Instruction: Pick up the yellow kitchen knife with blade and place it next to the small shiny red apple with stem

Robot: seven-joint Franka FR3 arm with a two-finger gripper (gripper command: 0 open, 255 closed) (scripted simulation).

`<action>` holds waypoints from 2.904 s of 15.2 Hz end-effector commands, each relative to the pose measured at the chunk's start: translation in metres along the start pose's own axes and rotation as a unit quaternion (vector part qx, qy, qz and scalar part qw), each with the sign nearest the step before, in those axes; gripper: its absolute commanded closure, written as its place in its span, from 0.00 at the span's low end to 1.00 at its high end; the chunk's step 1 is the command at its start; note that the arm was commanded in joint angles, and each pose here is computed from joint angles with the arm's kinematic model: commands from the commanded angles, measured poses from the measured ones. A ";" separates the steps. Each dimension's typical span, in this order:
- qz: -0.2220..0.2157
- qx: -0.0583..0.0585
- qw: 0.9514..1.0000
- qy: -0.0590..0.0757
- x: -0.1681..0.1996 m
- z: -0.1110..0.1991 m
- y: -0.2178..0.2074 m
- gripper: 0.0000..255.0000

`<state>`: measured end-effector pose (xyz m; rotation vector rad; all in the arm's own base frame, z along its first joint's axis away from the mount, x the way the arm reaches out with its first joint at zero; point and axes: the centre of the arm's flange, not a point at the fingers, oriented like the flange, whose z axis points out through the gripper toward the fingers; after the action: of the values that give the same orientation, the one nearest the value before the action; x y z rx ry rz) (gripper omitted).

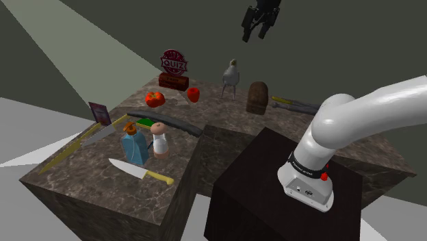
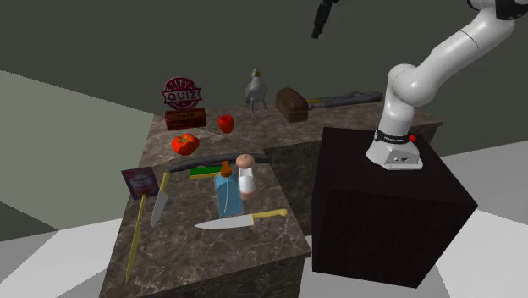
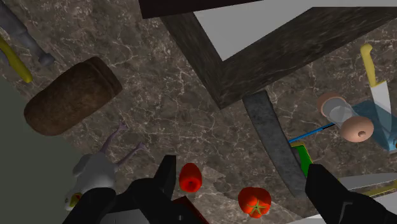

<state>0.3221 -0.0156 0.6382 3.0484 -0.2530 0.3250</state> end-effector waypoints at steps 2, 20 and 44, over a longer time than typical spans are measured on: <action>-0.007 0.002 1.000 0.000 0.003 0.011 -0.007 0.00; -0.131 0.046 0.990 -0.009 0.035 0.197 -0.138 0.00; -0.293 0.104 0.950 -0.020 0.017 0.427 -0.341 0.00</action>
<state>0.4812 0.2737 0.2207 3.1361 0.6958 0.2565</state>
